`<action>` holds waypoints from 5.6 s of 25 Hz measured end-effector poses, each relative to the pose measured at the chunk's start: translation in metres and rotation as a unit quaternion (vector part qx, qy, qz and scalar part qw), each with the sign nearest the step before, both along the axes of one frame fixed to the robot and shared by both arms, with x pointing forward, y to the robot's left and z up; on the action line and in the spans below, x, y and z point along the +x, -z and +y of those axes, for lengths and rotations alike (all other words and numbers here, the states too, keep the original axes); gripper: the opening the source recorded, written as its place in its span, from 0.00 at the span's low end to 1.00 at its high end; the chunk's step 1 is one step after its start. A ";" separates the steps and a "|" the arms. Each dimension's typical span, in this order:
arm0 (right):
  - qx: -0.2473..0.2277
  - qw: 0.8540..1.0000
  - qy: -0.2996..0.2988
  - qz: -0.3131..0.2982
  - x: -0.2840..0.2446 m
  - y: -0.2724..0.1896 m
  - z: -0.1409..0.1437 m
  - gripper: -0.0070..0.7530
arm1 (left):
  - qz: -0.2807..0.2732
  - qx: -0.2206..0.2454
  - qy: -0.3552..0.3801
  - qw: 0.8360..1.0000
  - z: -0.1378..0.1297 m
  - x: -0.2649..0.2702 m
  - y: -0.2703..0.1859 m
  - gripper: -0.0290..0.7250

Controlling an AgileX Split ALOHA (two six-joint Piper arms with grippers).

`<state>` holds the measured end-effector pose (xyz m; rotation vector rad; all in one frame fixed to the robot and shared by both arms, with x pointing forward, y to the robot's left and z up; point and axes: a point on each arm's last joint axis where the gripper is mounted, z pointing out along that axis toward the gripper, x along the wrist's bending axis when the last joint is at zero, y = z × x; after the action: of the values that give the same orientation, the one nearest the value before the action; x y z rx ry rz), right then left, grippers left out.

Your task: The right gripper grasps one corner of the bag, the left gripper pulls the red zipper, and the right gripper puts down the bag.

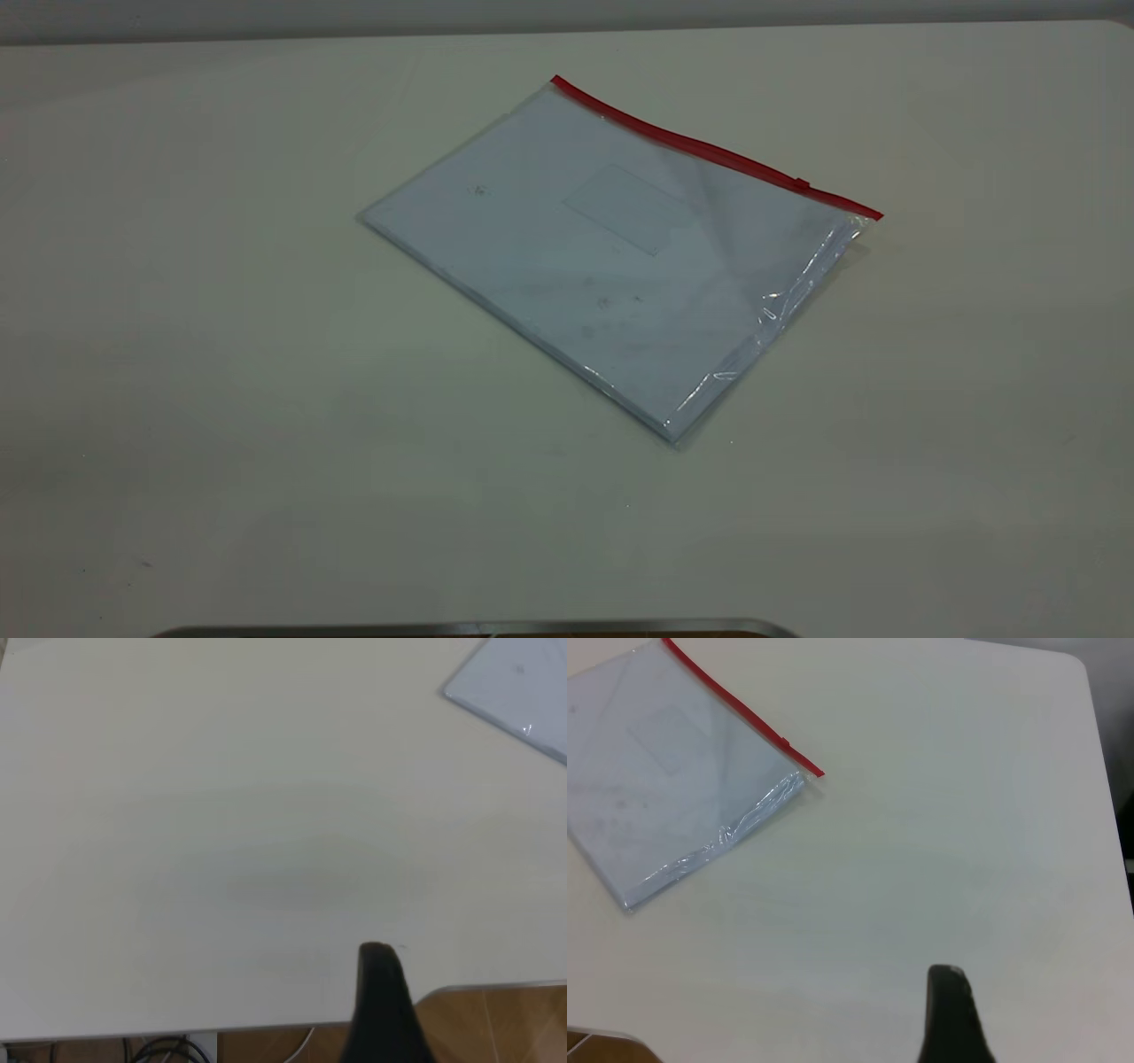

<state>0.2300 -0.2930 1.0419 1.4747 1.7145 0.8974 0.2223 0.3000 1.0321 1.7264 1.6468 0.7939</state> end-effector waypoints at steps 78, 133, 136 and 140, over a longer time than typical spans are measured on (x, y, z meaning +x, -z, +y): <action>0.177 0.937 -0.092 0.288 0.256 0.080 0.034 0.71 | 0.184 -0.011 0.155 0.971 -0.025 0.363 -0.003 0.82; 0.346 0.871 -0.160 0.309 0.406 0.309 0.010 0.78 | 0.186 -0.022 0.205 0.961 -0.058 0.385 0.023 0.82; 0.346 0.871 -0.167 0.307 0.406 0.308 0.013 0.73 | 0.187 -0.043 0.199 0.961 -0.060 0.387 0.027 0.82; 0.335 0.871 -0.188 0.307 0.406 0.308 0.025 0.54 | 0.203 -0.067 0.188 0.959 -0.063 0.395 0.046 0.82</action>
<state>0.6357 -0.2679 0.7339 2.0754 2.3534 1.4449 0.6169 0.2368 0.9859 2.1115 1.5030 0.1490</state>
